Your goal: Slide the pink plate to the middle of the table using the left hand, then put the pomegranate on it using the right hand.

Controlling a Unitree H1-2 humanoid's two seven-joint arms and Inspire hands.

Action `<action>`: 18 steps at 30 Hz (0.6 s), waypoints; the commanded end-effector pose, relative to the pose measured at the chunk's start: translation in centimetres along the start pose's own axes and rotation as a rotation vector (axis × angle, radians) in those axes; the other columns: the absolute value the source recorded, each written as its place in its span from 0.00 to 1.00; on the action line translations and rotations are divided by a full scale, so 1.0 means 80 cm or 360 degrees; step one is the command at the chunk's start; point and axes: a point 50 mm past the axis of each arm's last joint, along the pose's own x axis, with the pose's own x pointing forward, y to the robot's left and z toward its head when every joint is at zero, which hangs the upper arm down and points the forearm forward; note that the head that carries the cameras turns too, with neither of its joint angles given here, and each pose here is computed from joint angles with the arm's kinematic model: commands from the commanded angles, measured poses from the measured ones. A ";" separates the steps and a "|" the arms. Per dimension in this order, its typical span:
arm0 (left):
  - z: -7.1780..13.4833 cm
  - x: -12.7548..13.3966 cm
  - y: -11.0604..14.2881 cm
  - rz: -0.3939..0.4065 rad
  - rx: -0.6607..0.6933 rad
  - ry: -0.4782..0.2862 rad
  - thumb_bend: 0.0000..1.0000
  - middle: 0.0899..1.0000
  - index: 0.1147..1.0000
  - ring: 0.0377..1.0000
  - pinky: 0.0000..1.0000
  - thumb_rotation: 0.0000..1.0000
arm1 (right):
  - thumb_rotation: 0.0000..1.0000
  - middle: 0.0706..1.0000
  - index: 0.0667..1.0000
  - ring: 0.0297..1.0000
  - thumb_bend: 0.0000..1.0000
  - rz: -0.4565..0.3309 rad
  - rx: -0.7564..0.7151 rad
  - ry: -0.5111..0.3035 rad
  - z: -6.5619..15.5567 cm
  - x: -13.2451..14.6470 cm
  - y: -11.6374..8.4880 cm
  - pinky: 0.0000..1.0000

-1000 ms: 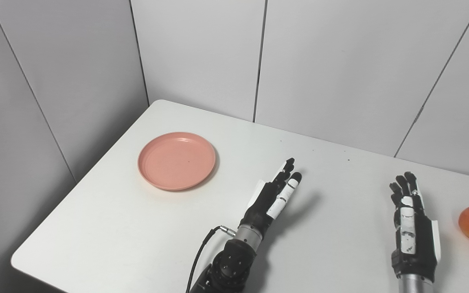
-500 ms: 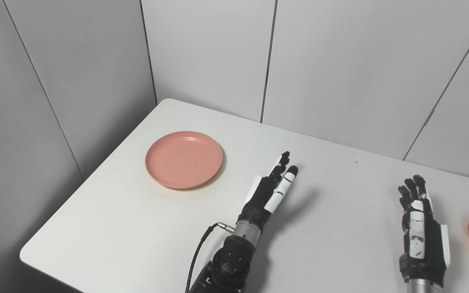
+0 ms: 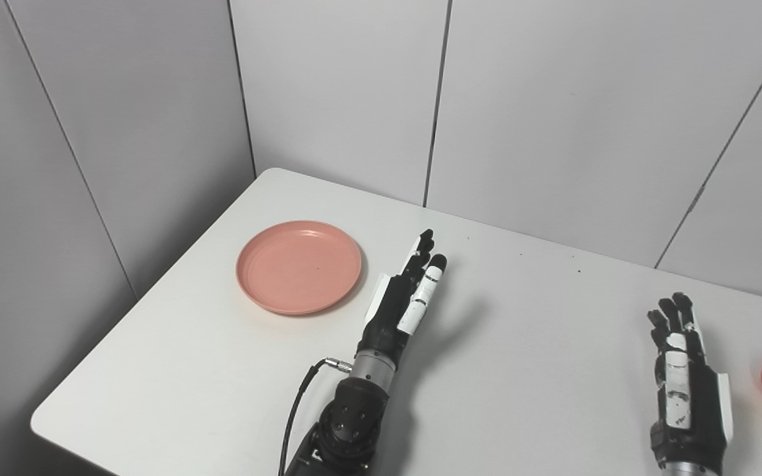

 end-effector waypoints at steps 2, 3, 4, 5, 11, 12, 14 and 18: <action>0.032 0.021 0.000 0.0047 -0.0046 -0.0174 0.49 1.00 1.00 1.00 0.99 1.00 | 0.94 0.94 0.95 0.93 0.49 -0.0029 -0.0019 0.0071 -0.023 -0.019 -0.006 0.99; 0.032 0.022 0.003 0.0064 -0.0066 -0.0179 0.50 1.00 1.00 1.00 1.00 1.00 | 0.94 0.94 0.95 0.93 0.49 -0.0029 -0.0023 0.0071 -0.023 -0.019 -0.005 0.98; 0.032 0.023 0.005 0.0076 -0.0081 -0.0182 0.51 1.00 1.00 1.00 1.00 1.00 | 0.94 0.94 0.95 0.93 0.49 -0.0029 -0.0025 0.0070 -0.022 -0.019 -0.004 0.98; 0.032 0.024 0.007 0.0089 -0.0101 -0.0183 0.51 1.00 1.00 1.00 1.00 1.00 | 0.94 0.94 0.95 0.93 0.49 -0.0029 -0.0025 0.0068 -0.022 -0.019 -0.004 0.98; 0.038 0.031 0.028 0.0167 -0.0140 -0.0191 0.52 1.00 1.00 1.00 1.00 1.00 | 0.93 0.94 0.95 0.92 0.48 -0.0035 -0.0027 0.0065 -0.022 -0.018 -0.001 0.98; 0.040 0.033 0.032 0.0178 -0.0121 -0.0194 0.51 1.00 1.00 1.00 1.00 1.00 | 0.93 0.94 0.95 0.93 0.49 -0.0034 -0.0025 0.0062 -0.023 -0.018 0.000 0.98; 0.041 0.036 0.040 0.0193 -0.0099 -0.0197 0.50 1.00 1.00 1.00 1.00 1.00 | 0.94 0.94 0.95 0.93 0.47 -0.0029 -0.0019 0.0056 -0.022 -0.018 0.001 0.99; 0.039 0.045 0.060 0.0260 -0.0110 -0.0203 0.49 1.00 1.00 1.00 1.00 1.00 | 0.93 0.94 0.95 0.92 0.47 -0.0039 -0.0023 0.0065 -0.024 -0.018 0.004 0.99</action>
